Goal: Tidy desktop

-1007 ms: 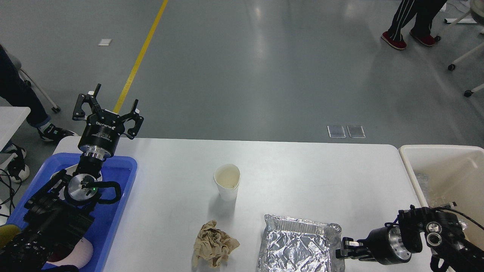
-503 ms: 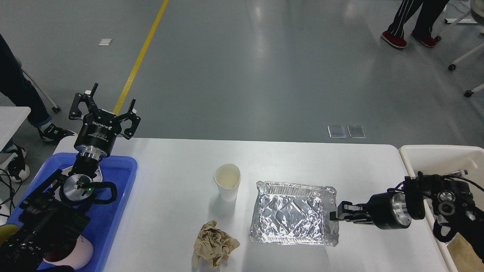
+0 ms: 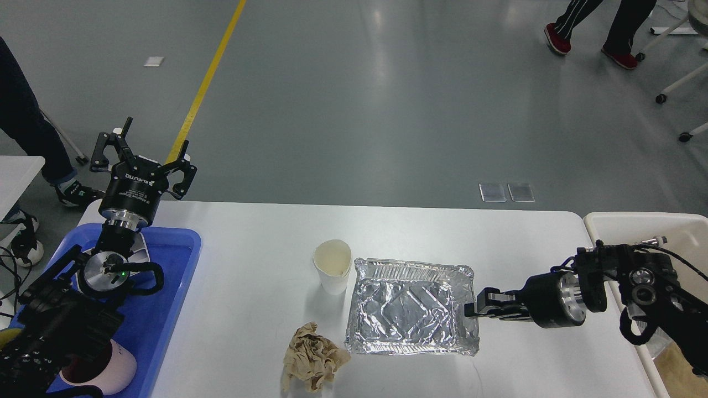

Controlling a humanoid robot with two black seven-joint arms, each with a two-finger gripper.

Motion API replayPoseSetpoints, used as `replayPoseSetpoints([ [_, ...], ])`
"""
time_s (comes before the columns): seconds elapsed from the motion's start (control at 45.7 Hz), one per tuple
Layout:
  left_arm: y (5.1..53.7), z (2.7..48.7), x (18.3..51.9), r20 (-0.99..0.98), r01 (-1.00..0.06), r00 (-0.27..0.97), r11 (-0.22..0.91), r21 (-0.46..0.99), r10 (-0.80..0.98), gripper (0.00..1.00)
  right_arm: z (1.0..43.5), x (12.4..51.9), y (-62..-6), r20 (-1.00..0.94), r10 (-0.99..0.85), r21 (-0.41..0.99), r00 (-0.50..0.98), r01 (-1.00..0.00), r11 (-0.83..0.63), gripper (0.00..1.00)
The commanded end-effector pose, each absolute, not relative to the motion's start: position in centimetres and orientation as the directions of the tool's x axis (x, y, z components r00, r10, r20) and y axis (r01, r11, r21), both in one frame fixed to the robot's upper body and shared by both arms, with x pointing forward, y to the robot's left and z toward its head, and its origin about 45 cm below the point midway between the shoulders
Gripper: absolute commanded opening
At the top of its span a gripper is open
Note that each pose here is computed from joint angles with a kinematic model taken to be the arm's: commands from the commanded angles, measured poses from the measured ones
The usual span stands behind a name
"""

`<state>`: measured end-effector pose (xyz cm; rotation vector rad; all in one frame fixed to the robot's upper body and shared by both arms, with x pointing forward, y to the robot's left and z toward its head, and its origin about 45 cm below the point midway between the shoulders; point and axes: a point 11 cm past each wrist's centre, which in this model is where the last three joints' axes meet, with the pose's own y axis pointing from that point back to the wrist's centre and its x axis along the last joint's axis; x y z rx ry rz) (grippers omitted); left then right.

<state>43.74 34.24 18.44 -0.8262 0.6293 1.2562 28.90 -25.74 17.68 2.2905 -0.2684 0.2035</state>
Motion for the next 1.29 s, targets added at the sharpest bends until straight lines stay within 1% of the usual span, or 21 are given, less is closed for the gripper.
replayPoseSetpoints([
  [0.0,36.3,19.3,43.6,-0.767,-0.975,0.218,0.093,-0.204,0.604,0.97,17.7,28.9,-25.8,0.231,-0.127,0.713,0.965,-0.257,-0.653,0.0],
  [0.153,36.2,20.5,44.2,-0.736,-0.967,0.246,0.111,-0.228,0.631,0.97,17.5,28.8,-25.9,0.227,-0.122,0.718,0.966,-0.251,-0.649,0.0],
  [0.263,36.5,21.1,44.5,-0.733,-0.966,0.242,0.085,-0.245,0.635,0.97,17.5,28.8,-26.1,0.227,-0.124,0.722,0.966,-0.252,-0.644,0.0],
  [0.372,37.2,21.2,44.2,-0.735,-0.961,0.23,0.027,-0.276,0.638,0.97,17.4,28.8,-26.4,0.225,-0.127,0.727,0.966,-0.253,-0.638,0.0],
  [0.547,38.7,22.1,44.2,-0.764,-0.942,0.2,-0.095,-0.323,0.614,0.97,17.4,28.7,-26.3,0.225,-0.125,0.728,0.966,-0.252,-0.638,0.0],
  [0.635,38.7,22.4,44.1,-0.735,-0.943,0.217,-0.058,-0.329,0.643,0.97,17.4,28.7,-26.3,0.227,-0.124,0.731,0.966,-0.253,-0.634,0.0],
  [0.7,39.6,23.5,44.2,-0.624,-0.949,0.237,0.039,-0.314,0.745,0.97,17.5,28.8,-26.3,0.231,-0.123,0.729,0.965,-0.256,-0.634,0.0],
  [0.766,41.7,25.5,44.0,-0.408,-0.951,0.262,0.164,-0.261,0.874,0.97,17.7,29.0,-26.3,0.237,-0.124,0.727,0.964,-0.26,-0.635,0.0],
  [0.81,42.7,26.7,44.1,-0.268,-0.951,0.279,0.227,-0.208,0.922,0.97,17.8,29.1,-26.3,0.241,-0.126,0.726,0.962,-0.265,-0.635,0.0],
  [0.876,43.4,29.0,44.6,-0.093,-0.941,0.322,0.308,-0.138,0.942,0.97,18.4,29.6,-26.1,0.258,-0.121,0.72,0.959,-0.274,-0.637,0.0],
  [0.919,44.3,30.6,44.6,0.001,-0.938,0.337,0.336,-0.085,0.941,0.97,18.7,29.9,-25.9,0.267,-0.119,0.715,0.956,-0.279,-0.641,0.0],
  [0.985,47.3,33.1,43.4,0.133,-0.94,0.338,0.34,0.006,0.932,0.97,19.0,30.1,-25.6,0.275,-0.116,0.708,0.954,-0.283,-0.647,0.0],
  [1.073,51.7,36.2,41.0,0.258,-0.953,0.302,0.289,0.088,0.918,0.97,19.8,30.8,-25.4,0.297,-0.112,0.7,0.948,-0.296,-0.65,0.0],
  [1.138,54.4,37.5,39.2,0.311,-0.957,0.282,0.243,0.158,0.908,0.97,20.1,31.0,-25.4,0.305,-0.114,0.695,0.946,-0.303,-0.652,0.0],
  [1.204,56.2,38.8,37.5,0.334,-0.942,0.301,0.224,0.249,0.893,0.97,20.3,31.1,-25.3,0.308,-0.114,0.692,0.945,-0.305,-0.654,0.0],
  [1.269,58.3,40.5,35.4,0.373,-0.916,0.316,0.177,0.361,0.873,0.97,20.2,31.1,-25.0,0.307,-0.113,0.688,0.945,-0.302,-0.66,0.0],
])
